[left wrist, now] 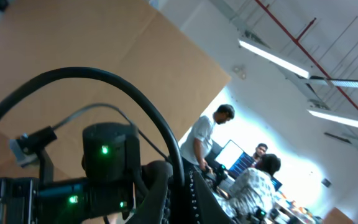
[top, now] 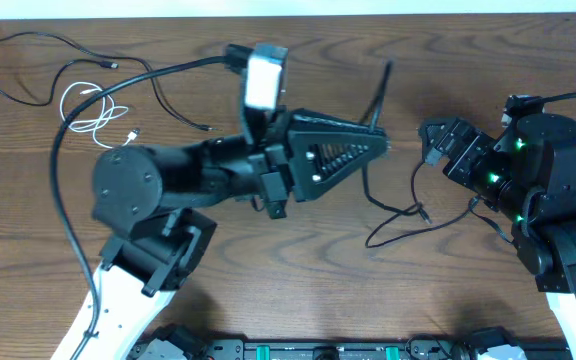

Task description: Untangle cables

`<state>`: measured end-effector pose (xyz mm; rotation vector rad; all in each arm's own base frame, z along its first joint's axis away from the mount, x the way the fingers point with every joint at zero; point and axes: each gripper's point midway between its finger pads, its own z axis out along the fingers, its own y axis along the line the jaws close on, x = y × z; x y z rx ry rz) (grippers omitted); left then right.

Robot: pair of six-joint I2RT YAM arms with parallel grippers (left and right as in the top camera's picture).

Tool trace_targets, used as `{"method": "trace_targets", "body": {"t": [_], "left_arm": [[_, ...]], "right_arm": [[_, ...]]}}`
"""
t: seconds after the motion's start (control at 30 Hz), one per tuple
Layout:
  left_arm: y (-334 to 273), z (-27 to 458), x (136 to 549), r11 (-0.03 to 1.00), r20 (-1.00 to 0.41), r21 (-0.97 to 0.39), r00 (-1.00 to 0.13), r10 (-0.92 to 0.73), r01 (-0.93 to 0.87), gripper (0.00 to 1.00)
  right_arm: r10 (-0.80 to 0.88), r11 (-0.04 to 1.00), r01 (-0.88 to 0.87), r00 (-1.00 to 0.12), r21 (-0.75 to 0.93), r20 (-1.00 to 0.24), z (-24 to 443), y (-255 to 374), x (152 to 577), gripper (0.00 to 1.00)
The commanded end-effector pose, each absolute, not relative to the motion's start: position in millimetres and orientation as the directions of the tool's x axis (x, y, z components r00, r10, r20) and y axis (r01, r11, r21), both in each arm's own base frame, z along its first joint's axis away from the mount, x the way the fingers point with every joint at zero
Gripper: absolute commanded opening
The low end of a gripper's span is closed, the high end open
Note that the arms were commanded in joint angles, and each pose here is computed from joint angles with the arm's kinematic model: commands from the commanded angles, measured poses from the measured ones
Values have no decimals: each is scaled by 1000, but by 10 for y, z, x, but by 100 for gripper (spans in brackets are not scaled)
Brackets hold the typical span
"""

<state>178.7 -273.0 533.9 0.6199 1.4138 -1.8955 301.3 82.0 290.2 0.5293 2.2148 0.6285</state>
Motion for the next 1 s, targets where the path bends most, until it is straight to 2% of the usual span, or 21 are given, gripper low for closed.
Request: {"method": "trace_targets", "body": {"t": [0.0,0.17,0.3,0.47,0.57,0.73,0.97], "left_arm": [[-2754,5395,1683,-211,-743,-605,-639,-199,768,7],[-2677,5376,1803,-177,-747,-603,-628,-216,778,8],[-2514,5323,2058,-98,-731,-630,-631,-259,770,7],[-2222,5134,2479,36,-668,-717,-672,-321,696,7],[-1995,4952,2733,116,-601,-787,-709,-369,606,7],[-1425,4428,3141,235,-380,-924,-773,-507,300,8],[-711,3825,3315,340,-244,-940,-700,-671,2,8]], "right_arm": [[541,800,169,-619,576,-569,2926,788,3000,99],[534,805,168,-624,570,-570,2914,786,2991,99],[522,821,178,-620,543,-586,2891,738,2988,99],[531,842,284,-585,458,-613,2788,495,2957,99],[530,847,326,-574,419,-625,2748,395,2931,99],[528,849,342,-573,403,-627,2727,359,2913,99],[528,849,358,-561,388,-637,2729,313,2915,99]]}}
